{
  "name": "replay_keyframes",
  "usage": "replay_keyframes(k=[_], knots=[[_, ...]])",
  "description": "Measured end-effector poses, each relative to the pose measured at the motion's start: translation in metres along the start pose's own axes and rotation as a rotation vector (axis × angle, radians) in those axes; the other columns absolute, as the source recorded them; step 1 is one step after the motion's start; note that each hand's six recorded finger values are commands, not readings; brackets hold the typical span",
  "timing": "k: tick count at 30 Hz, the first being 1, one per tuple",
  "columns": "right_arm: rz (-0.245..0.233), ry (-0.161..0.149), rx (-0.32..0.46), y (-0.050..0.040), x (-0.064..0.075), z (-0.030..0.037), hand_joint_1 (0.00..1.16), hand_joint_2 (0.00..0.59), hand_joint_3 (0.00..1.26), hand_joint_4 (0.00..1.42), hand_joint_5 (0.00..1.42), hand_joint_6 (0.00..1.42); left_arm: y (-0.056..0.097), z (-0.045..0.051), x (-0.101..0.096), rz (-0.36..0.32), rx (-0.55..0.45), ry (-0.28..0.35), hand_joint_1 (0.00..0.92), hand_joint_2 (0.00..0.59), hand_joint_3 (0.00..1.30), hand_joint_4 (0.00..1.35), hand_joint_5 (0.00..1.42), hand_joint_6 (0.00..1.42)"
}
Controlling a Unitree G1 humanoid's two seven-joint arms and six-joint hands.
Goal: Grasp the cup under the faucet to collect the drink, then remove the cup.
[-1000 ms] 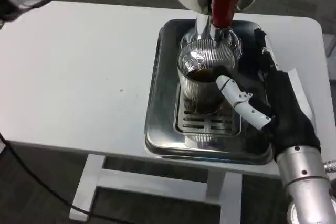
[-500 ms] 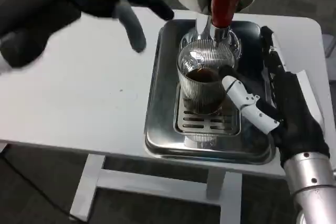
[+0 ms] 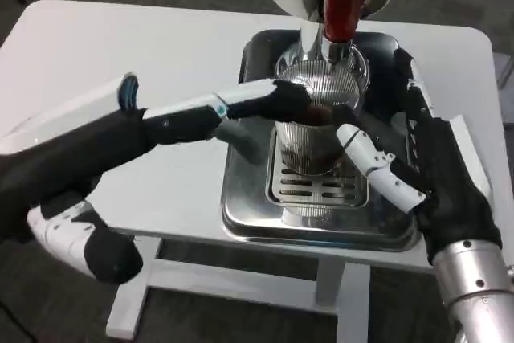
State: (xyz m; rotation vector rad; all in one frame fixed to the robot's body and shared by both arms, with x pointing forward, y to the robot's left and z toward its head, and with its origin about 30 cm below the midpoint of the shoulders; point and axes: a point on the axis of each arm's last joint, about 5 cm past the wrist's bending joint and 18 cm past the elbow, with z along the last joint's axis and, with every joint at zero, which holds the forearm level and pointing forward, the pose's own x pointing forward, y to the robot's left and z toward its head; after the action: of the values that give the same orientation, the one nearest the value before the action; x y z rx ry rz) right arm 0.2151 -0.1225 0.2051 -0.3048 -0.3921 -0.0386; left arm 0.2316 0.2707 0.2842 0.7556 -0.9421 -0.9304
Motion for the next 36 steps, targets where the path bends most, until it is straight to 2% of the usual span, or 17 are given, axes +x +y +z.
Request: replay_keyframes(k=[7,10,18,27,30,36], knots=[[0.011,-0.011,0.002,0.0022,-0.001,-0.0025,0.54,0.281,0.00,0.00,0.00,0.06,-0.012,0.0057,-0.016,0.062,0.016,0.054,0.000,0.048,0.09,0.00,0.10,0.35],[0.025,-0.012,0.006,0.0047,-0.001,-0.0043,0.54,0.280,0.00,0.00,0.00,0.06,-0.015,0.0075,-0.019,0.063,0.012,0.071,0.000,0.048,0.09,0.00,0.10,0.35],[0.045,-0.054,0.011,0.0077,-0.005,-0.0045,0.54,0.268,0.00,0.00,0.00,0.03,-0.019,0.0124,-0.024,0.068,0.007,0.094,0.000,0.056,0.09,0.00,0.10,0.34],[0.064,-0.054,0.010,0.0119,-0.011,-0.0068,0.54,0.267,0.00,0.00,0.00,0.00,-0.030,0.0192,-0.040,0.113,-0.012,0.161,0.000,0.057,0.07,0.00,0.05,0.30],[0.070,-0.049,0.008,0.0138,-0.013,-0.0072,0.54,0.269,0.00,0.00,0.00,0.00,-0.031,0.0251,-0.046,0.123,0.033,0.215,0.000,0.049,0.03,0.00,0.02,0.26],[0.068,-0.047,0.006,0.0146,-0.013,-0.0076,0.54,0.269,0.00,0.00,0.00,0.00,-0.034,0.0347,-0.049,0.083,0.120,0.333,0.000,0.029,0.00,0.00,0.00,0.20]])
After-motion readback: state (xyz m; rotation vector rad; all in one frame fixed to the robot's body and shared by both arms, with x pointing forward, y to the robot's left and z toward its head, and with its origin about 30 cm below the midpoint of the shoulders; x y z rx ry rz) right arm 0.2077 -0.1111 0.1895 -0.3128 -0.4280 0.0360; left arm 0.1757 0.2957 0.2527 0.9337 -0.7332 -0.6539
